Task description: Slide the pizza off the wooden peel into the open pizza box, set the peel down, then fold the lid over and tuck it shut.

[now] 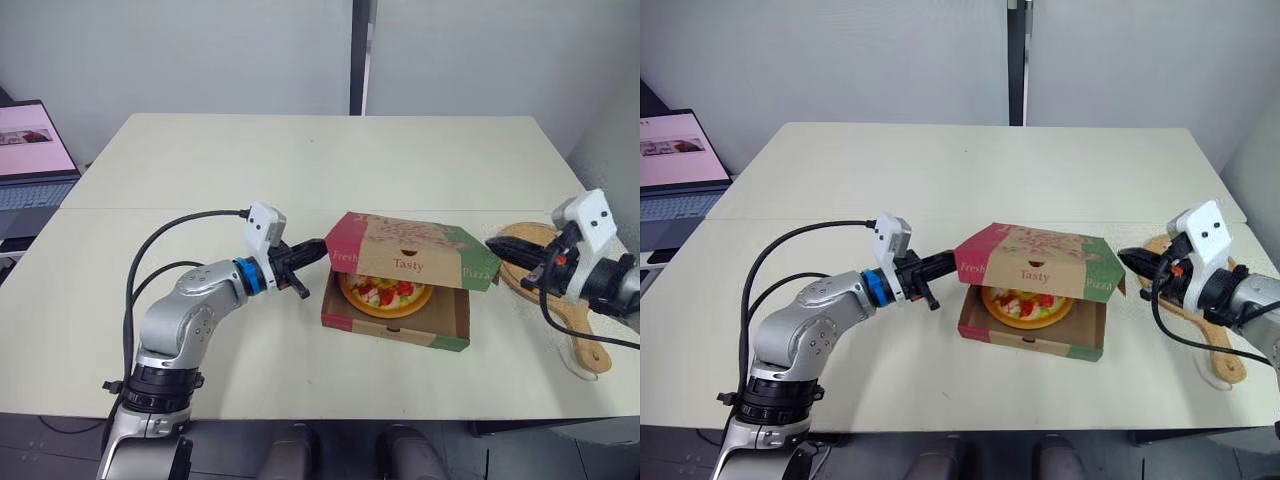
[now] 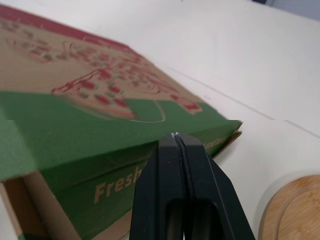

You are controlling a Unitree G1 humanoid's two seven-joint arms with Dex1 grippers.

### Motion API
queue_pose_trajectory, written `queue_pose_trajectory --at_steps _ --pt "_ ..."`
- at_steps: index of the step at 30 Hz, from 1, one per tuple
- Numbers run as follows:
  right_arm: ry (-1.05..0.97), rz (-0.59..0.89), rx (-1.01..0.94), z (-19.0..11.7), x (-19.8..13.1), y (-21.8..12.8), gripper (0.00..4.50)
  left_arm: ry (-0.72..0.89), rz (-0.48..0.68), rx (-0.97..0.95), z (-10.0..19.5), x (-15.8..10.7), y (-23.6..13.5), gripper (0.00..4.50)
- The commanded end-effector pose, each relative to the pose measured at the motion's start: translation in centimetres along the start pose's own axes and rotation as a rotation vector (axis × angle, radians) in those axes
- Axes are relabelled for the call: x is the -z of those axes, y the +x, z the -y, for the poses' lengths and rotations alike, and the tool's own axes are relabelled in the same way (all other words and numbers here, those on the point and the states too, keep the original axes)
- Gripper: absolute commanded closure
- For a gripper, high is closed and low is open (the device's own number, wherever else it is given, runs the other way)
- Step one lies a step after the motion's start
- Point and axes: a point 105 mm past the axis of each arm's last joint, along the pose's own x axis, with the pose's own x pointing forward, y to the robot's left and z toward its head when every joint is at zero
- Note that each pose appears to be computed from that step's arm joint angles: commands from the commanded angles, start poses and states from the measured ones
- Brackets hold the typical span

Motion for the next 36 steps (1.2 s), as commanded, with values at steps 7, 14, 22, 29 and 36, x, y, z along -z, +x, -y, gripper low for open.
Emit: queue_pose_trajectory --at_steps 7,14,22,29,36 --pt "-0.060 0.011 -0.046 -1.0 -0.7 0.2 4.46 0.050 -0.013 0.078 1.1 -0.4 -1.0 4.50" --pt "-0.068 0.014 -0.044 -0.9 -0.8 0.2 4.50 0.058 0.001 0.109 0.8 -1.1 -1.8 3.60" --pt "-0.073 0.015 -0.036 -0.7 -0.8 0.3 4.50 0.117 -0.086 0.158 0.3 -0.8 -3.7 1.06" --pt "-0.075 0.017 -0.033 -0.7 -0.8 0.4 4.50 0.042 -0.197 0.287 -0.3 -2.5 -6.6 1.06" --pt "-0.078 0.016 -0.035 -0.7 -0.8 0.5 4.50 0.034 -0.127 0.390 -0.9 -8.0 -4.8 2.63"
